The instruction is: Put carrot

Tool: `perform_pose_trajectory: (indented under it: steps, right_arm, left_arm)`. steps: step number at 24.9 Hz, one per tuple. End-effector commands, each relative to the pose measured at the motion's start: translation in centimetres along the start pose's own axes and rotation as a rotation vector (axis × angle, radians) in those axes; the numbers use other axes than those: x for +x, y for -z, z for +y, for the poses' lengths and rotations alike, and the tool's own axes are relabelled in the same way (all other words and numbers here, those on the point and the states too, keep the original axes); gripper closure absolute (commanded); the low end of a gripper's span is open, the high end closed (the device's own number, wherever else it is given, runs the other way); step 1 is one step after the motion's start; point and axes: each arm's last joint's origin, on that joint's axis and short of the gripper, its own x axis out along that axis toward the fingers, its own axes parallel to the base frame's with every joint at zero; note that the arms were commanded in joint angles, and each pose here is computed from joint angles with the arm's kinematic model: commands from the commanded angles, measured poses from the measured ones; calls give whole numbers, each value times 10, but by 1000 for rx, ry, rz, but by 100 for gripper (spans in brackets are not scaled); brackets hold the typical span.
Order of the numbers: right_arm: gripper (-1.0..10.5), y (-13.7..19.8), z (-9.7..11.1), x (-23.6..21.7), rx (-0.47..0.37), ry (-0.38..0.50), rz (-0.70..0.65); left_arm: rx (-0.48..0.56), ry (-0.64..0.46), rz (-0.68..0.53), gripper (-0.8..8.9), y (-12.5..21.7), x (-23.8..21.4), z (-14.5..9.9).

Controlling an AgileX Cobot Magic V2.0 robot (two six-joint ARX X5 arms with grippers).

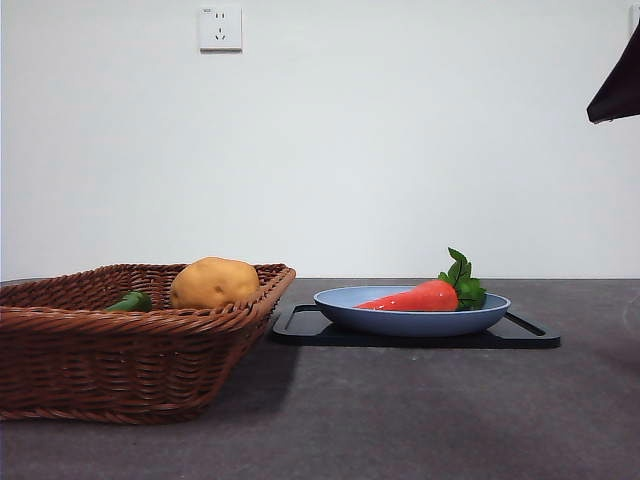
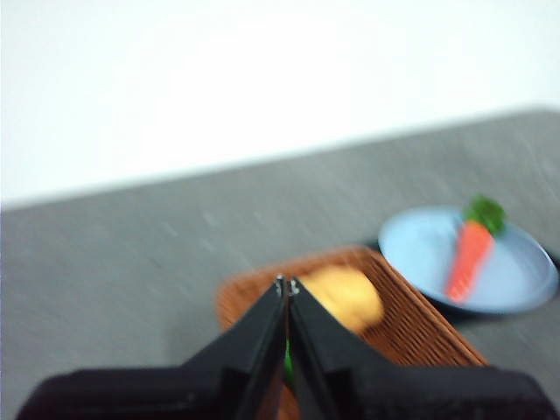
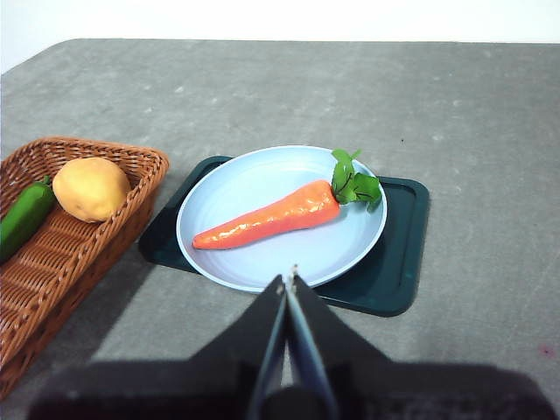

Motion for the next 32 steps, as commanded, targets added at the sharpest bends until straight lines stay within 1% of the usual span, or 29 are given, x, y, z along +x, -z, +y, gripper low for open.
perform_pose_trajectory:
  steps: [1, 3, 6, 11, 15, 19, 32]
  right_arm:
    - [943, -1, 1, 0, 9, -2, -8]
    - [943, -1, 1, 0, 9, -3, -8]
    - [943, -1, 1, 0, 9, -3, -8]
    - [943, -1, 1, 0, 9, -2, -8]
    - [943, -1, 1, 0, 9, -3, -8]
    - [943, -1, 1, 0, 9, -3, -8]
    - [943, -1, 1, 0, 9, -3, -8]
  left_arm:
    - [23, -88, -52, 805, 7, -11, 7]
    - [15, -180, -47, 805, 21, -11, 13]
    - [4, -267, -32, 805, 48, -2, 20]
    - [0, -311, -28, 805, 95, 13, 24]
    - [-12, -313, 29, 805, 120, 21, 25]
    - [-17, -306, 79, 805, 129, 23, 25]
    - [-15, -308, 73, 805, 129, 23, 25]
